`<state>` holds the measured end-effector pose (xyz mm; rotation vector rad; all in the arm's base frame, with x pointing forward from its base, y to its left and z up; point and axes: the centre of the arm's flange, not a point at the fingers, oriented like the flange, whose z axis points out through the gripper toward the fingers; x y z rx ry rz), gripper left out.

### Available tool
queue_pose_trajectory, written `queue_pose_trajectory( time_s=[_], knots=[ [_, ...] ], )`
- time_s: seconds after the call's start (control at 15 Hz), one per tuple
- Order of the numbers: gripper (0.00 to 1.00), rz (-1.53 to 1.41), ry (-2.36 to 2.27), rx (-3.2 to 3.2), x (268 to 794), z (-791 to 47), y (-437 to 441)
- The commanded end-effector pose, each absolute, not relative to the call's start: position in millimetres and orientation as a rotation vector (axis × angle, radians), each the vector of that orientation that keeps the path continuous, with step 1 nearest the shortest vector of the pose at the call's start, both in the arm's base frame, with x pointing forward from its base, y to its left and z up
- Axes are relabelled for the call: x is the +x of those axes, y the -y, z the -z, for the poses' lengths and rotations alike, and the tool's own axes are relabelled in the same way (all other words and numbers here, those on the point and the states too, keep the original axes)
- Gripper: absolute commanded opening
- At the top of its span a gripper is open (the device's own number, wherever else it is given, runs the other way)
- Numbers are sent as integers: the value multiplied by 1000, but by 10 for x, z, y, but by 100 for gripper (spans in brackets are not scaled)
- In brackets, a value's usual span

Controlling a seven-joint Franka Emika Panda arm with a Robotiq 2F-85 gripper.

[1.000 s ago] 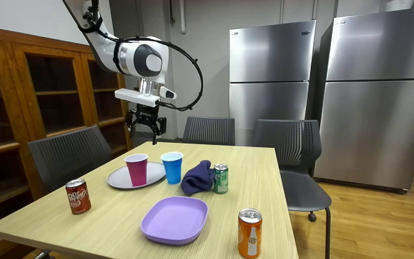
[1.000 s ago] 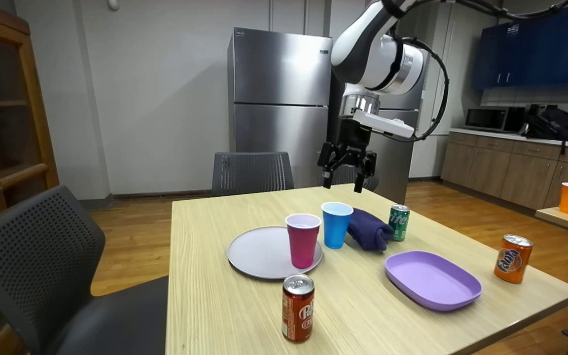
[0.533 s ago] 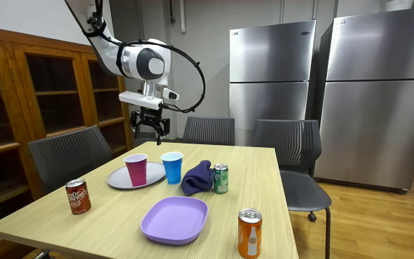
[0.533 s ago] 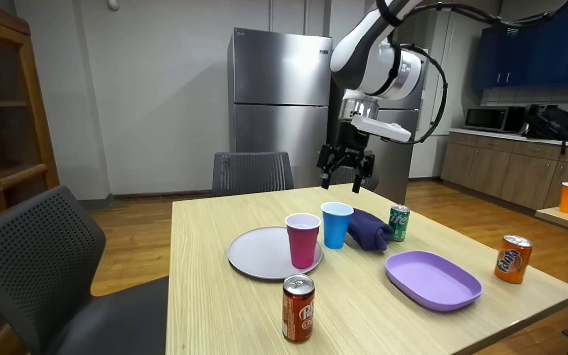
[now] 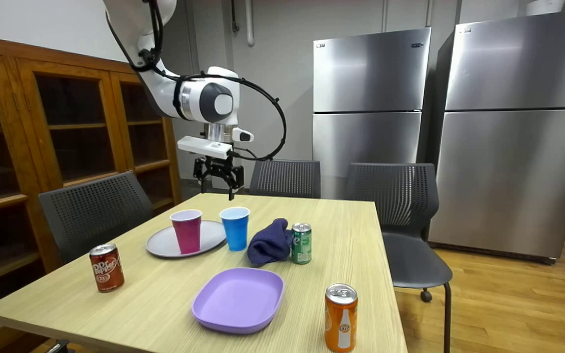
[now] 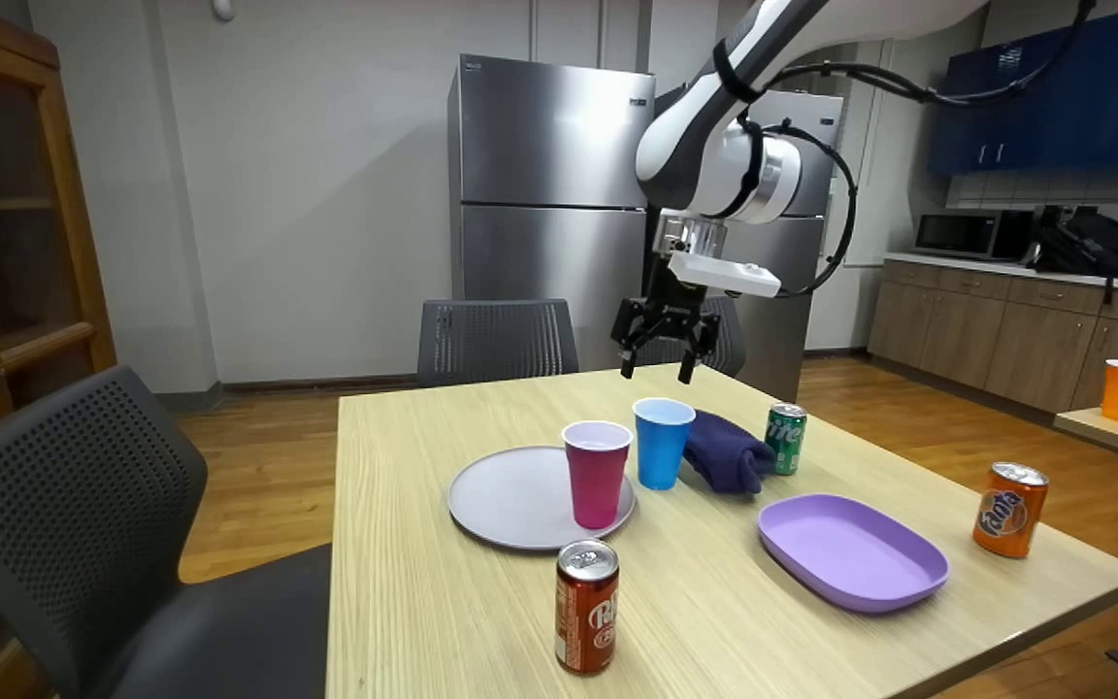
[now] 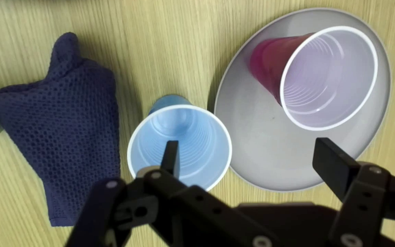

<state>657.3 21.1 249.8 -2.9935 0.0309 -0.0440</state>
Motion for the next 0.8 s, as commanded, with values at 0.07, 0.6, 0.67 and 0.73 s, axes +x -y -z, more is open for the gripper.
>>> queue_pose_trajectory(
  time_s=[0.07,0.6,0.67,0.73],
  knots=[
    [100,62,-78,-3039,6971,-2418,-327],
    [100,47,-79,-3083,7158,-2106,-466],
    [100,45,-79,-3083,7164,-2059,-478],
    [100,40,-80,-3082,7167,-2018,-479]
  ],
)
